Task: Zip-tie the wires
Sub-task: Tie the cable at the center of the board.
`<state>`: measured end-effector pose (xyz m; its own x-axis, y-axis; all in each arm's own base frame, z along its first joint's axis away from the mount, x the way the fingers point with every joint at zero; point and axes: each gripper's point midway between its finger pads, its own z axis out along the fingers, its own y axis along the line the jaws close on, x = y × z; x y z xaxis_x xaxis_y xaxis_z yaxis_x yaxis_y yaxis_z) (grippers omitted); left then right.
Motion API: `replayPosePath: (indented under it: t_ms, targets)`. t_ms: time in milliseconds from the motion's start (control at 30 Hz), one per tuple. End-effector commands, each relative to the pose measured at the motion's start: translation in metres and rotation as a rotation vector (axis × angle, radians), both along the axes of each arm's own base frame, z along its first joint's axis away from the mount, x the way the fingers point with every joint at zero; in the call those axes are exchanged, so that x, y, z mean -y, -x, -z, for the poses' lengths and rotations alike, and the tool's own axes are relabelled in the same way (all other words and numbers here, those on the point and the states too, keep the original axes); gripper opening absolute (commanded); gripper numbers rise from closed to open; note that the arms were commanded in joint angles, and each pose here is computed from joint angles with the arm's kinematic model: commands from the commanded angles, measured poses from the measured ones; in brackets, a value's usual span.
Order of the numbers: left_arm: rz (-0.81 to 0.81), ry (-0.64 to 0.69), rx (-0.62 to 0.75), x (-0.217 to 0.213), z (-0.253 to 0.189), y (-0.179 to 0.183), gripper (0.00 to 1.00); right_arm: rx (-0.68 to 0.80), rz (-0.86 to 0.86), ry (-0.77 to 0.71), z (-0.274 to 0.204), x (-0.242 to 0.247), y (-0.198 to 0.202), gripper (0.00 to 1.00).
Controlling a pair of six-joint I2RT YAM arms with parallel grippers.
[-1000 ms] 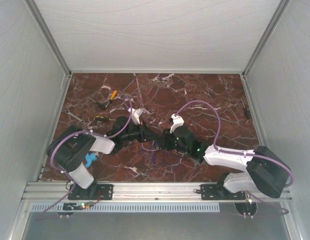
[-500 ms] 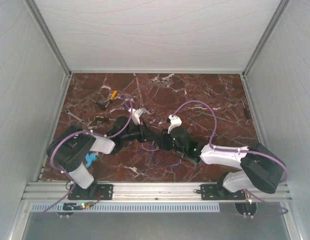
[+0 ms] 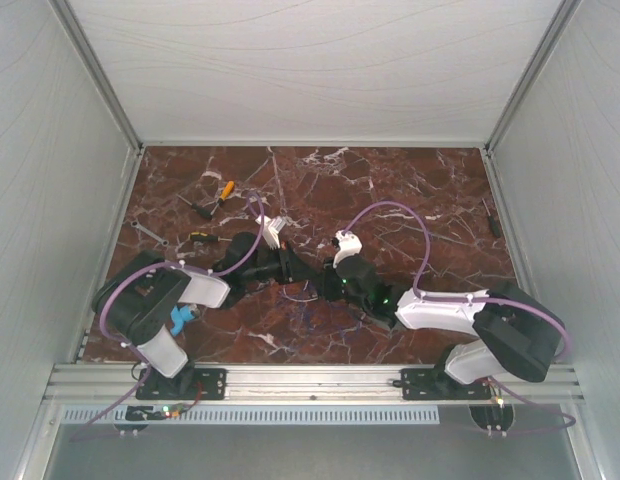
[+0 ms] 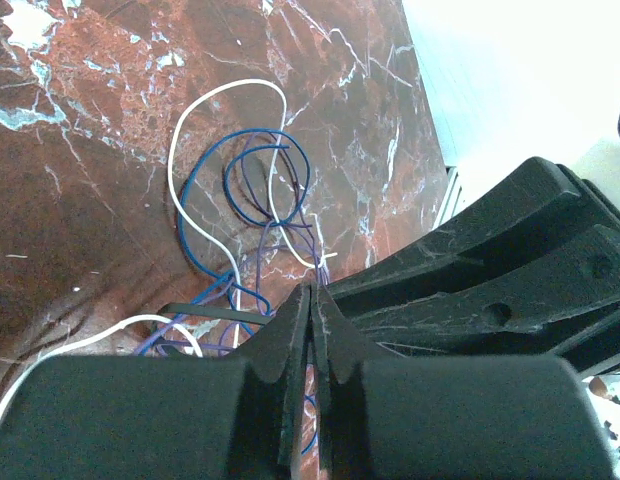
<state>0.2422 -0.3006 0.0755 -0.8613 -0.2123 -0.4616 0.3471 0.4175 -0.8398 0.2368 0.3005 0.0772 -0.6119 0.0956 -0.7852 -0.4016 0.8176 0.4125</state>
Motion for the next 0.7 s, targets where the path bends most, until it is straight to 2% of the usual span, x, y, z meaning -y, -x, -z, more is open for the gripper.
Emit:
replayPosePath:
  t_ms: [0, 167, 667]
  targets:
    - [0.007, 0.051, 0.066, 0.007, -0.026, -0.008, 0.00, 0.057, 0.046, -0.068, -0.022, -0.011, -0.014, 0.09]
    - [0.007, 0.050, 0.066, 0.007, -0.025, -0.007, 0.00, 0.056, 0.047, -0.067, -0.021, -0.010, -0.012, 0.00]
    - [-0.053, 0.013, 0.103, -0.003, -0.024, -0.029, 0.00, 0.038, 0.043, 0.004, 0.002, 0.003, 0.007, 0.00]
